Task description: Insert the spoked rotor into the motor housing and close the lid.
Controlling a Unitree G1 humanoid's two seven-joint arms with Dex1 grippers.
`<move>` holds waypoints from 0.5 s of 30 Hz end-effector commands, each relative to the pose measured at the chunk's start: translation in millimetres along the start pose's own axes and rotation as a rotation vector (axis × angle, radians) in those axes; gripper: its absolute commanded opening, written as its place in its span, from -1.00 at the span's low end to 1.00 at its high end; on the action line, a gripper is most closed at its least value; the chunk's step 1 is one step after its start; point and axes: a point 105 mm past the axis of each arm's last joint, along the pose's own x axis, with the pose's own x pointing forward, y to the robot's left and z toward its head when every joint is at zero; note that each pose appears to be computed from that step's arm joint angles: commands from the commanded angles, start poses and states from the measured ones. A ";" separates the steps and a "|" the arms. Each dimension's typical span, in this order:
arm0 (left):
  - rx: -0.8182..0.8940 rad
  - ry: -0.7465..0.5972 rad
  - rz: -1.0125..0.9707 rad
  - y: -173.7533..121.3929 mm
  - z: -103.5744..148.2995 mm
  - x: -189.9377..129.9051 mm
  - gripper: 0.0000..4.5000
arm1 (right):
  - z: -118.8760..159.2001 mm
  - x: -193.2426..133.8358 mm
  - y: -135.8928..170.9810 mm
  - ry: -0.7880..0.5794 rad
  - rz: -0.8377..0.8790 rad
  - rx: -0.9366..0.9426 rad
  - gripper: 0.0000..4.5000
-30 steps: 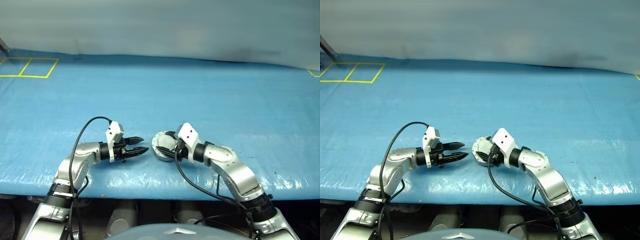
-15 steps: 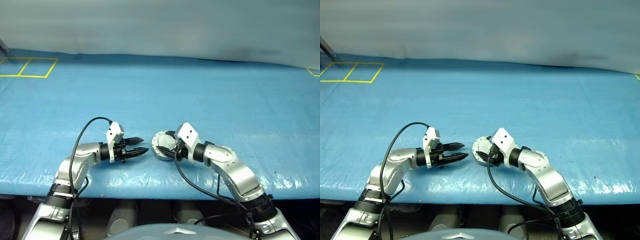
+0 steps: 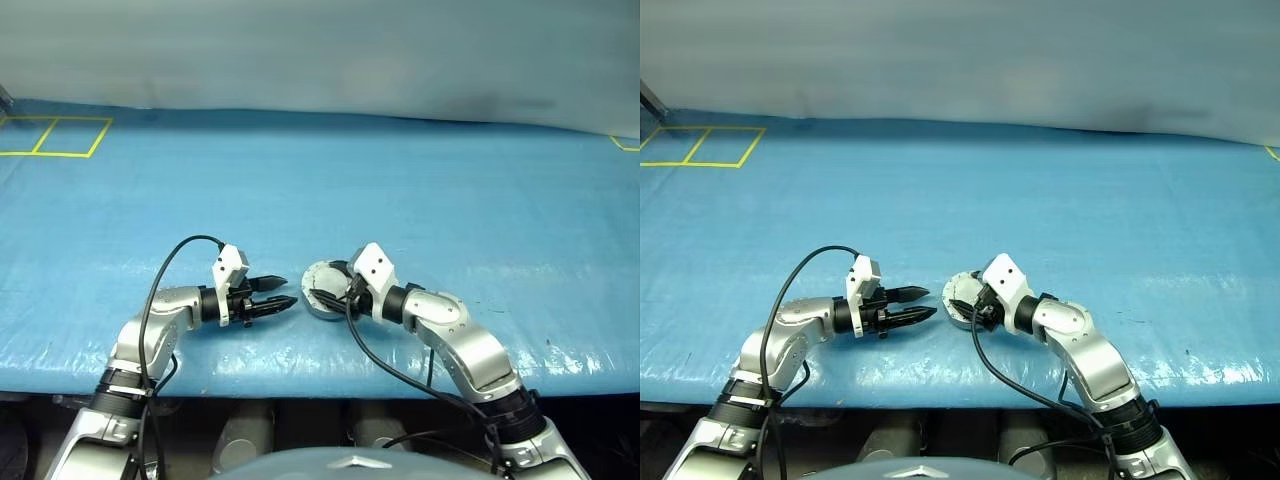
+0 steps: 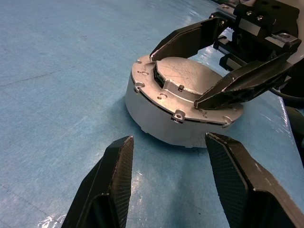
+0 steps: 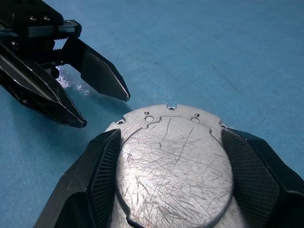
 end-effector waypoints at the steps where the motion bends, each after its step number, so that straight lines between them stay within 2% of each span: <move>1: 0.043 -0.025 -0.009 -3.1 10.0 0.7 0.15 | -14.4 -3.9 0.1 0.067 0.006 -0.013 0.35; 8: 0.041 -0.053 -0.015 -4.2 15.0 2.9 0.15 | -46.3 -4.2 -8.4 0.196 -0.051 -0.049 0.35; 12: 0.020 -0.093 -0.025 -5.7 20.7 6.2 0.15 | -49.2 -3.5 -10.0 0.197 -0.063 -0.038 0.35; 15: -0.020 -0.155 -0.021 -4.7 29.6 12.1 -0.11 | -48.9 -4.0 -11.5 0.195 -0.069 -0.036 0.35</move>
